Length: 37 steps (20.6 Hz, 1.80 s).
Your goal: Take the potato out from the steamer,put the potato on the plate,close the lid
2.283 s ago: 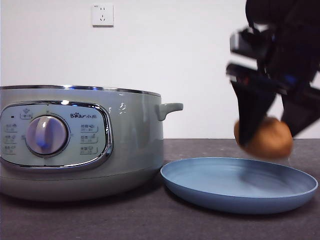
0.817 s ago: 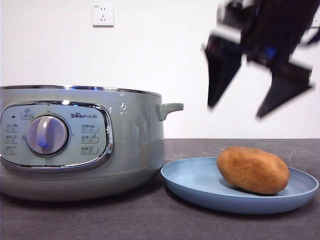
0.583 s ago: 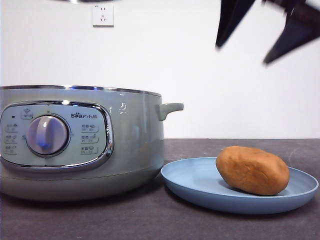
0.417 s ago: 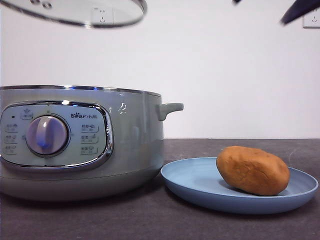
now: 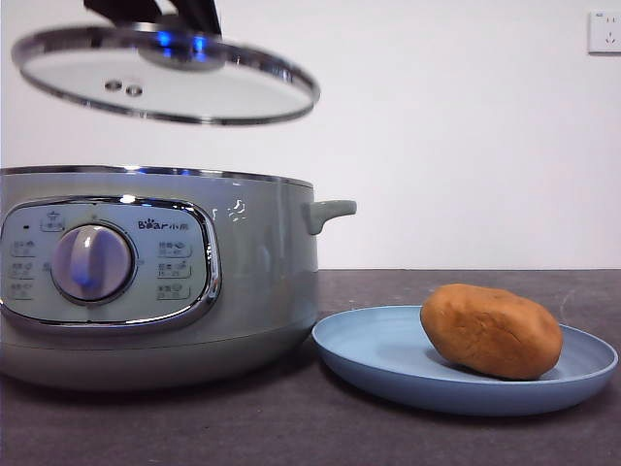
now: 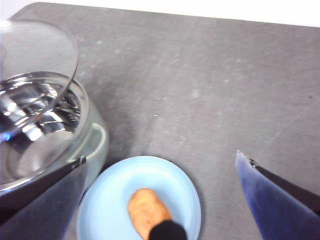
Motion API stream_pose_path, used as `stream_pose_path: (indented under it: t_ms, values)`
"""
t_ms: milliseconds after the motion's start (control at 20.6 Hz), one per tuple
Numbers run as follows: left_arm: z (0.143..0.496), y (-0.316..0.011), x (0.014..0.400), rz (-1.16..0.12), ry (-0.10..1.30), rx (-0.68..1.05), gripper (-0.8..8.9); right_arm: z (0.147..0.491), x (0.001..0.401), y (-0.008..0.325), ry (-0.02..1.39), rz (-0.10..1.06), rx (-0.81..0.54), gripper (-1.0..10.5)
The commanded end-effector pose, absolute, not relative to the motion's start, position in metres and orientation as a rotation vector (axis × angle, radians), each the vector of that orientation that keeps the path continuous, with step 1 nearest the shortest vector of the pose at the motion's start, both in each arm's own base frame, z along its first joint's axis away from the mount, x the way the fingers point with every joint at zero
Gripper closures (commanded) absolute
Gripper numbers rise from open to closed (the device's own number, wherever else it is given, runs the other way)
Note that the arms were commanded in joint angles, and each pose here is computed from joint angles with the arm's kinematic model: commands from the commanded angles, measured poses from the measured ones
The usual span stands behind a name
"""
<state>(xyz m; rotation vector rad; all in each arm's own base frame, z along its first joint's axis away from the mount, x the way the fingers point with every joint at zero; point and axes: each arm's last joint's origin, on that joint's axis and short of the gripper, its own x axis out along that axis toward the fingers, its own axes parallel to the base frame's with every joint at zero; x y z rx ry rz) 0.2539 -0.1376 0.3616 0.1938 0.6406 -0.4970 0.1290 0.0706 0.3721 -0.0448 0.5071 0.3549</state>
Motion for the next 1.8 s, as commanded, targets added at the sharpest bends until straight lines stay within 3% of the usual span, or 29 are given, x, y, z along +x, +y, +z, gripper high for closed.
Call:
stream_pose_path:
  t_ms: [49, 681, 1168, 1800]
  values:
    - [0.356, -0.137, 0.254, -0.492, 0.630, 0.179, 8.22, 0.371, 0.129, 0.070, 0.520, 0.347, -0.042, 4.5]
    - [0.297, -0.137, 0.252, -0.468, 0.753, 0.163, 8.22, 0.370, 0.129, 0.070, 0.529, 0.346, -0.045, 4.5]
    - [0.294, -0.135, 0.241, -0.509, 0.845, 0.149, 8.22, 0.371, 0.129, 0.071, 0.524, 0.347, -0.043, 4.5]
    - [0.296, -0.134, 0.245, -0.435, 0.791, 0.199, 8.22, 0.371, 0.129, 0.071, 0.524, 0.354, -0.041, 4.8]
